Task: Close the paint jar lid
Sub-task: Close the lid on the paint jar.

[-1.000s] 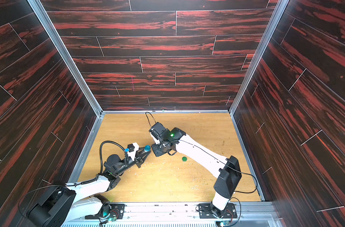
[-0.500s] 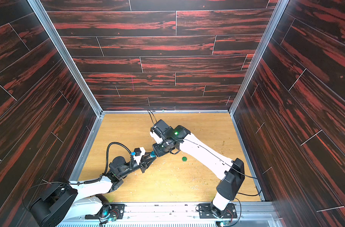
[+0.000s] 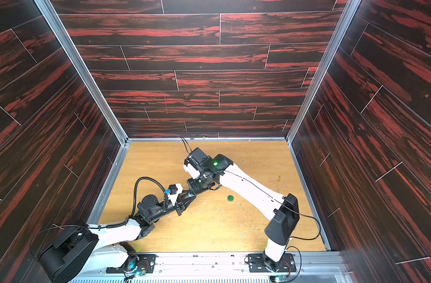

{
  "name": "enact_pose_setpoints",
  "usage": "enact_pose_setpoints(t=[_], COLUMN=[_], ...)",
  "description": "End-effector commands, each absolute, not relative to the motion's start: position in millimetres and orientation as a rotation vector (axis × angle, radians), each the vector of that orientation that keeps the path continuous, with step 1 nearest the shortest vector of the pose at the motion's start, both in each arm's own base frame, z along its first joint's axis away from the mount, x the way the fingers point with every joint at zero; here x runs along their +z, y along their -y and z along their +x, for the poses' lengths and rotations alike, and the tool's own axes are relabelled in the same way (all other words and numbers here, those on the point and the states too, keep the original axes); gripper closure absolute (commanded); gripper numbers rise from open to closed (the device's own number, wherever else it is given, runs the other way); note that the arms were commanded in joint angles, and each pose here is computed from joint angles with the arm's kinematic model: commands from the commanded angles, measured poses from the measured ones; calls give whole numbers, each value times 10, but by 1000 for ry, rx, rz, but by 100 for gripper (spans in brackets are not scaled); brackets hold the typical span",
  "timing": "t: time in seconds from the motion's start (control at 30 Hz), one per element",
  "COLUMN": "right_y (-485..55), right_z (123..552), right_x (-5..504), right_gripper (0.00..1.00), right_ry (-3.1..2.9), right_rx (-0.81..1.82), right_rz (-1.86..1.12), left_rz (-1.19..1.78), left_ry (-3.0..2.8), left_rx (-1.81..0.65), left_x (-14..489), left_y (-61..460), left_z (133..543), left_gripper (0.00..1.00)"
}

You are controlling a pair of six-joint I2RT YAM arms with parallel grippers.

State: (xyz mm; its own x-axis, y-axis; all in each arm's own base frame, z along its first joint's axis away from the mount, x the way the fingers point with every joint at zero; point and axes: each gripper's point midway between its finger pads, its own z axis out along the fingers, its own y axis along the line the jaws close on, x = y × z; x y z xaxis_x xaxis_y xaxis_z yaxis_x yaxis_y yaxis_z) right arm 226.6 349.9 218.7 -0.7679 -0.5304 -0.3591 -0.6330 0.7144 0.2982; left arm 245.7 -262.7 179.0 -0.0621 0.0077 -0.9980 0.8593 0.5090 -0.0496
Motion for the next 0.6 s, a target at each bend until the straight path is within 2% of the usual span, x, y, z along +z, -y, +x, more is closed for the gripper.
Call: enact_pose_setpoints(t=[0.0,0.57], right_y=[-3516,-3515], right_z=[2262,2356], right_x=[2186,2093], right_gripper=[67,67], right_ry=[-2686,-2707], right_rx=[605,576], right_rz=[-947,-931], left_rz=[793,790], left_ry=[-1425,-1419], left_rx=[-826,-819], left_x=[1944,1970], left_y=[2660,2634], left_z=[2488,2468], left_gripper=[73,73])
